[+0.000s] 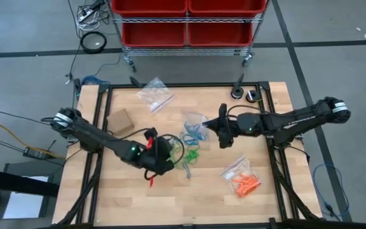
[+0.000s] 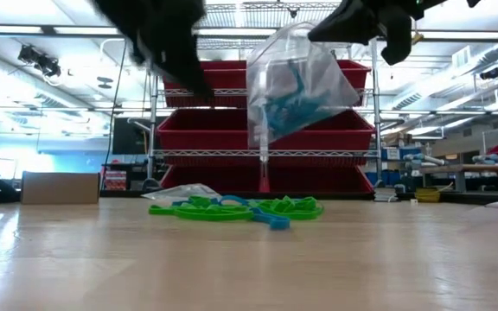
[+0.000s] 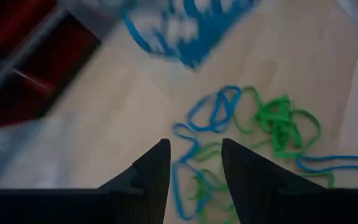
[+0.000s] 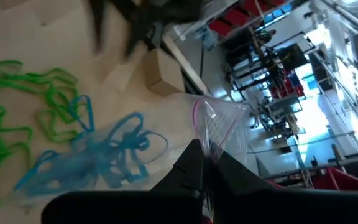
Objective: Sort rubber bands
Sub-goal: Put the blue rubber band into the transparent zip bag
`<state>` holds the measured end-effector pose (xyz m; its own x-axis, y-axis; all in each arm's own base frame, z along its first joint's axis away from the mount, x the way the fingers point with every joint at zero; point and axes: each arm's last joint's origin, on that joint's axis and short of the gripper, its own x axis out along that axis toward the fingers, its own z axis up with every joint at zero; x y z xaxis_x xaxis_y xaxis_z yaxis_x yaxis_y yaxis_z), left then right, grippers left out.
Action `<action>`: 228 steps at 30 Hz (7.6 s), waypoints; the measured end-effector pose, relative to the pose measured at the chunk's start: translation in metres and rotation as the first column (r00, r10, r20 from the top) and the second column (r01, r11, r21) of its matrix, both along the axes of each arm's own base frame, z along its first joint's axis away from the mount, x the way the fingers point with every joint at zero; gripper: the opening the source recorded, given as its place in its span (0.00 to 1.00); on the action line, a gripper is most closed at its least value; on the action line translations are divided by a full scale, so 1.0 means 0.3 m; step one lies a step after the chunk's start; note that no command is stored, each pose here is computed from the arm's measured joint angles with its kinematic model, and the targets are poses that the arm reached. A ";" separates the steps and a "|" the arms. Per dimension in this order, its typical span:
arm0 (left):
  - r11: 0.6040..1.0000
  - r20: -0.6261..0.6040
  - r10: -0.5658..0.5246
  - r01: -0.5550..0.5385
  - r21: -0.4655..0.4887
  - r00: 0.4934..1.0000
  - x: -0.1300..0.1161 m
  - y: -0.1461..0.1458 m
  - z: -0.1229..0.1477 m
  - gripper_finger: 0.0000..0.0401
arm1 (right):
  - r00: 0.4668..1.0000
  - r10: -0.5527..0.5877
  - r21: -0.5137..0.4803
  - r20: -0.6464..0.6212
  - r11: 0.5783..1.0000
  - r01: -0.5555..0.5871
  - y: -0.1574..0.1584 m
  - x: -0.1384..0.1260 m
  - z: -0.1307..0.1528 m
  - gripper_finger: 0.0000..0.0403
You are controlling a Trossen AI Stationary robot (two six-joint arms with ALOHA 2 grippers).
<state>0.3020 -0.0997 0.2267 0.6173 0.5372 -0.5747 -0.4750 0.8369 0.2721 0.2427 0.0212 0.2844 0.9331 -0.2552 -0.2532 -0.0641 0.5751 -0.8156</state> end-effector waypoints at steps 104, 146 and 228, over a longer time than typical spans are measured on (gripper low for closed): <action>0.947 -0.108 -0.225 0.243 0.209 0.968 0.352 0.297 0.441 0.00 | 0.954 0.215 -0.030 -0.208 0.974 -0.226 -0.026 -0.056 -0.029 0.00; 0.978 -0.147 -0.199 0.206 0.037 0.969 0.260 0.181 0.438 0.47 | 0.956 0.212 -0.020 -0.205 0.975 -0.221 -0.025 -0.057 -0.029 0.00; 0.755 -0.130 -0.656 0.643 -0.130 0.743 0.295 -0.112 0.036 0.00 | 0.964 0.222 0.086 -0.147 0.974 -0.211 -0.020 -0.053 -0.020 0.00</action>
